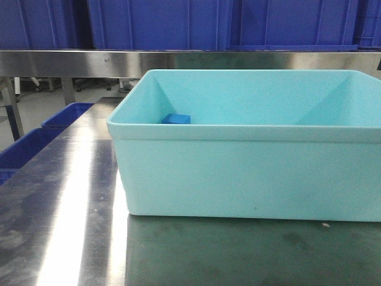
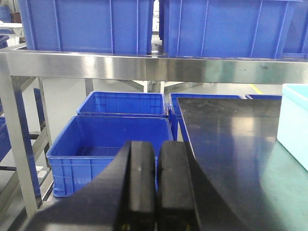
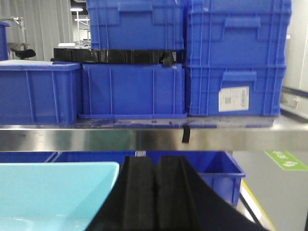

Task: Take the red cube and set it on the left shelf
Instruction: 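Move the right gripper above the teal tub toward the red cube, then lower the right gripper into the tub and close on the red cube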

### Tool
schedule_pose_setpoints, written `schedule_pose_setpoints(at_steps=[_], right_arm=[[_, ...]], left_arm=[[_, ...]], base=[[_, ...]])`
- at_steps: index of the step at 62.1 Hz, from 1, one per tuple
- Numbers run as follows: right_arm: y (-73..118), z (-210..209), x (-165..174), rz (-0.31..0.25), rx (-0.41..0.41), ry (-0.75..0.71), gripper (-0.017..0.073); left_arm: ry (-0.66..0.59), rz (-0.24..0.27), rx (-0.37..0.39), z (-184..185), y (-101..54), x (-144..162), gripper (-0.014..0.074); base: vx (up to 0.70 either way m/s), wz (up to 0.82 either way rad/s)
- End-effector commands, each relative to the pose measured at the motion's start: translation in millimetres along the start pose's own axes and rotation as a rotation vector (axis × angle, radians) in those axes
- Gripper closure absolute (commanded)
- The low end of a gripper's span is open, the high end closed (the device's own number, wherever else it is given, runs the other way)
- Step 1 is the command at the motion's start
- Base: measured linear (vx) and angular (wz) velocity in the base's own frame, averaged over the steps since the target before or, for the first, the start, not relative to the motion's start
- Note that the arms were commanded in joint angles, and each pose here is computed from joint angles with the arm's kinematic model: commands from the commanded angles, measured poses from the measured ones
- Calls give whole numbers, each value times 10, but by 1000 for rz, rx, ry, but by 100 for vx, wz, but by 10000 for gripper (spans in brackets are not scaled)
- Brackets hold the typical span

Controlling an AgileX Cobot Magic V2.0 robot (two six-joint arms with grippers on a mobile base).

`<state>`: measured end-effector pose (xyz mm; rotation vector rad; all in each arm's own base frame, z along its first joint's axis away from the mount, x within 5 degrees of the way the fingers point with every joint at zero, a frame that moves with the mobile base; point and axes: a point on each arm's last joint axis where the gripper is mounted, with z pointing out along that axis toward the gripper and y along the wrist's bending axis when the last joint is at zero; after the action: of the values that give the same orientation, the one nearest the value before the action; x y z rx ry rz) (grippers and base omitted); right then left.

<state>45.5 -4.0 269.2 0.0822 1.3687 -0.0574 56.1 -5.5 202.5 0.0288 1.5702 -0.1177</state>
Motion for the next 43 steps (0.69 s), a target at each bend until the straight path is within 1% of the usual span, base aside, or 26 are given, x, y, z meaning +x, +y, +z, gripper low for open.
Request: schedule_pose_setpoints(at_steps=[1,4,7,11,20,23,26,32,36,41,43], right_arm=[[9,84,-414,-68,4,-9,514],[18,153,-543,-69,-5,72,514],[43,206,-727,-65,-41,112,514],[91,298,-927,-58,-110,167,514],[233,564,-1214,-63,-260,341,514],[311,698,-1254,-75,-315,438,514],[384,823,-1323,-86,-354,503,514],[547,1119,-1320,-115,-409,654,508],[629,1285,-1298,-133,-425,741,468],[715,1485,-1233,-192,-451,849,383],[751,1574,-1185,-221,-464,892,332]], left_arm=[[-77,-9,1,-2,5,-7,493],[-77,-9,1,-2,5,-7,492],[-77,-9,1,-2,5,-7,492],[-77,-9,1,-2,5,-7,492],[-77,-9,1,-2,5,-7,492],[-77,-9,1,-2,5,-7,492],[-77,-9,1,-2,5,-7,492],[-77,-9,1,-2,5,-7,492],[-77,-9,1,-2,5,-7,492],[-77,-9,1,-2,5,-7,492],[-77,-9,1,-2,5,-7,492]], base=[[0,0],[0,0],[0,0],[0,0],[0,0],[0,0],[0,0],[0,0],[0,0],[0,0],[0,0]])
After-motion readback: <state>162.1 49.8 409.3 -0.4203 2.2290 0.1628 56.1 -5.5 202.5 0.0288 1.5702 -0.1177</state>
